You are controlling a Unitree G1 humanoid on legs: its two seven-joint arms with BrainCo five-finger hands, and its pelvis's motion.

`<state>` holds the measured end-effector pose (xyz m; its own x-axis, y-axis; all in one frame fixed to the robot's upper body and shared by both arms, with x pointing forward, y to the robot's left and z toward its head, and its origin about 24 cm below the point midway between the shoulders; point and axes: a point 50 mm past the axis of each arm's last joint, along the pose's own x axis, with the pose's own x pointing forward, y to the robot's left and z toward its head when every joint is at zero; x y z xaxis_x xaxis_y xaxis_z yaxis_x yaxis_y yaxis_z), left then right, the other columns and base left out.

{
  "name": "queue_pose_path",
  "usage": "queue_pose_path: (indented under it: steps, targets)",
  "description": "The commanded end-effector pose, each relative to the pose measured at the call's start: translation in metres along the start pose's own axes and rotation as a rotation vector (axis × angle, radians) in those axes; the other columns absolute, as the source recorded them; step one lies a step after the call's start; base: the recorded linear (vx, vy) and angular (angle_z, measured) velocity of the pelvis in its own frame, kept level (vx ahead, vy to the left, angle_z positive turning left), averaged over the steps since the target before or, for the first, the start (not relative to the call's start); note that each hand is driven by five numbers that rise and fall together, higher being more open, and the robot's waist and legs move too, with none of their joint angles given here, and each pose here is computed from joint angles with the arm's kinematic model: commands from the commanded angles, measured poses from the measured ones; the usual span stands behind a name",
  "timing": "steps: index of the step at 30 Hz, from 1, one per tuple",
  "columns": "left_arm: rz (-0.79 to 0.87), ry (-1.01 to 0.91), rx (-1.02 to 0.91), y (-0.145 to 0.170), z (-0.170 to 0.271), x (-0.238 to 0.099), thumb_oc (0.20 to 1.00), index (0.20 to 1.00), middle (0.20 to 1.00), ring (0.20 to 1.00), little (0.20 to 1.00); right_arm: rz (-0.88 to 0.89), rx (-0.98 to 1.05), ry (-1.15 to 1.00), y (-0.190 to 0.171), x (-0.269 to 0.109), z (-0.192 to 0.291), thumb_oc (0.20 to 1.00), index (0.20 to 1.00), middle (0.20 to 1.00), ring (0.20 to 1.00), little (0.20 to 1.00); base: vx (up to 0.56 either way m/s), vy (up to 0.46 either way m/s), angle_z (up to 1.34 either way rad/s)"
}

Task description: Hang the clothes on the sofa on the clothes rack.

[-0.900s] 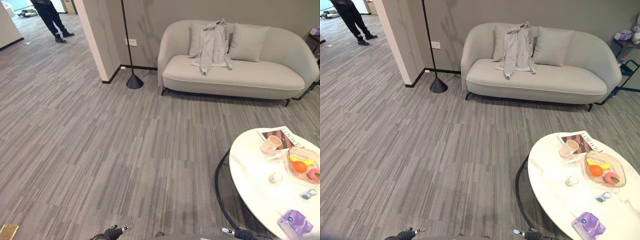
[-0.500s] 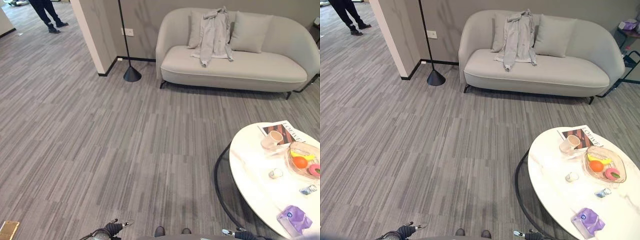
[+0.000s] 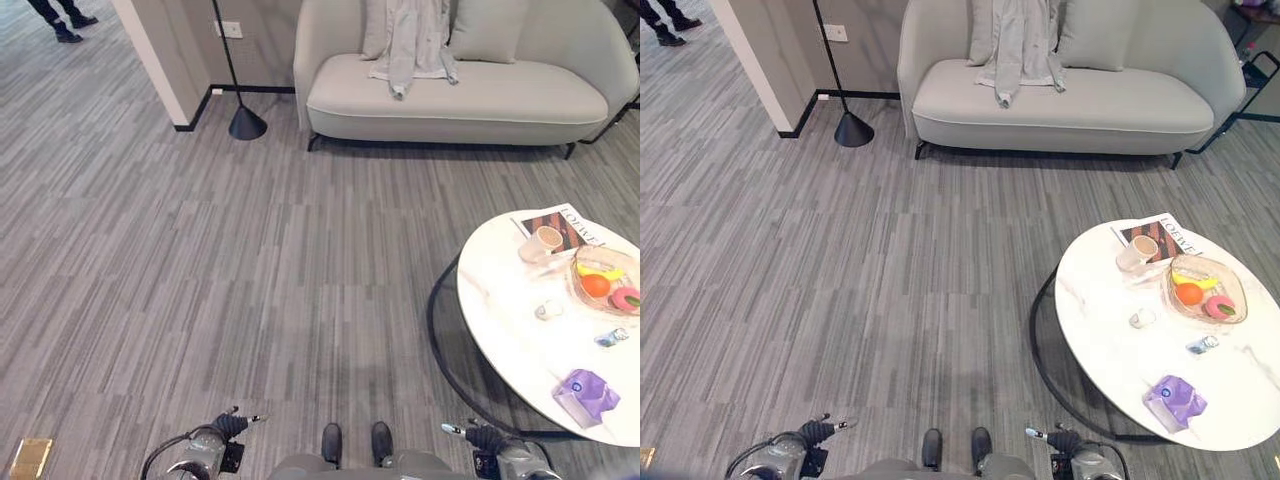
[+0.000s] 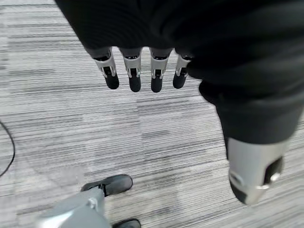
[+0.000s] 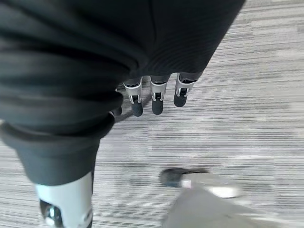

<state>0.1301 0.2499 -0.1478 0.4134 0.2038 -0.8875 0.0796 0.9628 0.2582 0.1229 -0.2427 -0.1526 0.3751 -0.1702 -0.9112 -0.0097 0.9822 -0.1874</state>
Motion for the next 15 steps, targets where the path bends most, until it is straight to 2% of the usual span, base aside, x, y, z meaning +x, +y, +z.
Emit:
queue_pose_path:
  steps: [1, 6, 8, 12, 15]
  targets:
    - [0.009, 0.035, 0.005, 0.001, -0.011, -0.001, 1.000, 1.000, 1.000, 1.000, 1.000, -0.018, 0.011, 0.017, -0.006, -0.002, -0.010, 1.000, 1.000, 1.000, 1.000, 1.000, 0.20, 0.030, 0.15]
    - [0.016, 0.048, -0.028, 0.006, -0.019, -0.003, 1.000, 1.000, 1.000, 1.000, 1.000, -0.016, 0.005, 0.027, -0.005, -0.003, -0.016, 1.000, 1.000, 1.000, 1.000, 1.000, 0.29, -0.009, 0.07]
    - [0.022, 0.064, -0.053, 0.008, -0.025, -0.004, 1.000, 1.000, 1.000, 1.000, 1.000, 0.015, -0.029, 0.009, 0.000, -0.002, -0.010, 1.000, 1.000, 1.000, 1.000, 1.000, 0.62, -0.125, 0.17]
    - [-0.020, 0.064, -0.055, 0.000, -0.032, -0.006, 1.000, 1.000, 1.000, 1.000, 1.000, -0.022, -0.021, 0.005, -0.014, -0.005, -0.020, 1.000, 1.000, 1.000, 1.000, 1.000, 0.69, -0.363, 0.73]
    - [-0.031, 0.004, -0.060, 0.001, -0.017, -0.004, 1.000, 1.000, 1.000, 1.000, 1.000, -0.059, 0.021, -0.034, -0.023, -0.005, -0.010, 1.000, 1.000, 1.000, 1.000, 1.000, 0.19, -0.293, 0.56]
